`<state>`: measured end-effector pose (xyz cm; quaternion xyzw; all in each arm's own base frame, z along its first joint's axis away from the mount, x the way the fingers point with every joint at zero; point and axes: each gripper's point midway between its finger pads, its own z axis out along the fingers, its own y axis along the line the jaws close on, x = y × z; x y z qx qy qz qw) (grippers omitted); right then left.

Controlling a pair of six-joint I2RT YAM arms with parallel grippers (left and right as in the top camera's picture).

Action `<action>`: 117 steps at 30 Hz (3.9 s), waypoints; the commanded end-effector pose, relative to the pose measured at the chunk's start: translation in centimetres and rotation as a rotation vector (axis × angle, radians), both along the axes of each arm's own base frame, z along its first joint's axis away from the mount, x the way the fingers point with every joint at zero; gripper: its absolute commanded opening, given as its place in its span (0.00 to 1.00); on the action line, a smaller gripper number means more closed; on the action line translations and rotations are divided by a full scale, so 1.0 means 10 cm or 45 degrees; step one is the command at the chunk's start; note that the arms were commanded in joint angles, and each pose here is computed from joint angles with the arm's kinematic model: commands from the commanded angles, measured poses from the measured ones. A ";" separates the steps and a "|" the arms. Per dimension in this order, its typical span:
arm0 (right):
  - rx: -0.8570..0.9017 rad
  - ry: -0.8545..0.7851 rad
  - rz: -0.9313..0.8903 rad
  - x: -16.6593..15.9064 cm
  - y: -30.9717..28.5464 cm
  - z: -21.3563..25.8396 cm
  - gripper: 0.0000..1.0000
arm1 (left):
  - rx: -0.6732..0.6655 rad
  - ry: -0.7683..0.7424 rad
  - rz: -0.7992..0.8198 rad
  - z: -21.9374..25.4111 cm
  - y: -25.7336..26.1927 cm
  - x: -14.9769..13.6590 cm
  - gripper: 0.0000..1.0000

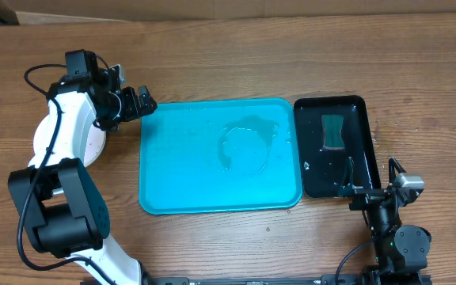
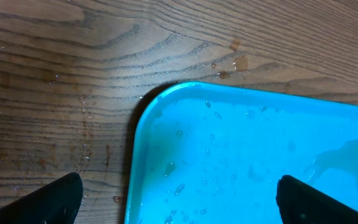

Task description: Clean dirty plates on tray and stack at the side

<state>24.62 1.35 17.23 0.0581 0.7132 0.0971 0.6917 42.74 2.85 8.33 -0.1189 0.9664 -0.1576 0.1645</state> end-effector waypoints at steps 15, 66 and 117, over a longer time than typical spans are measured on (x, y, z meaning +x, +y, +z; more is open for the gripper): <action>0.008 -0.003 -0.025 0.00 -0.04 -0.02 1.00 | 0.011 -0.007 -0.022 0.00 0.01 -0.01 1.00; 0.008 -0.003 -0.025 0.00 -0.04 -0.02 1.00 | 0.214 -0.716 -0.046 1.47 -0.33 -1.38 1.00; 0.008 -0.003 -0.025 0.00 -0.04 -0.02 1.00 | 0.547 -1.429 0.179 0.73 -0.07 -1.82 1.00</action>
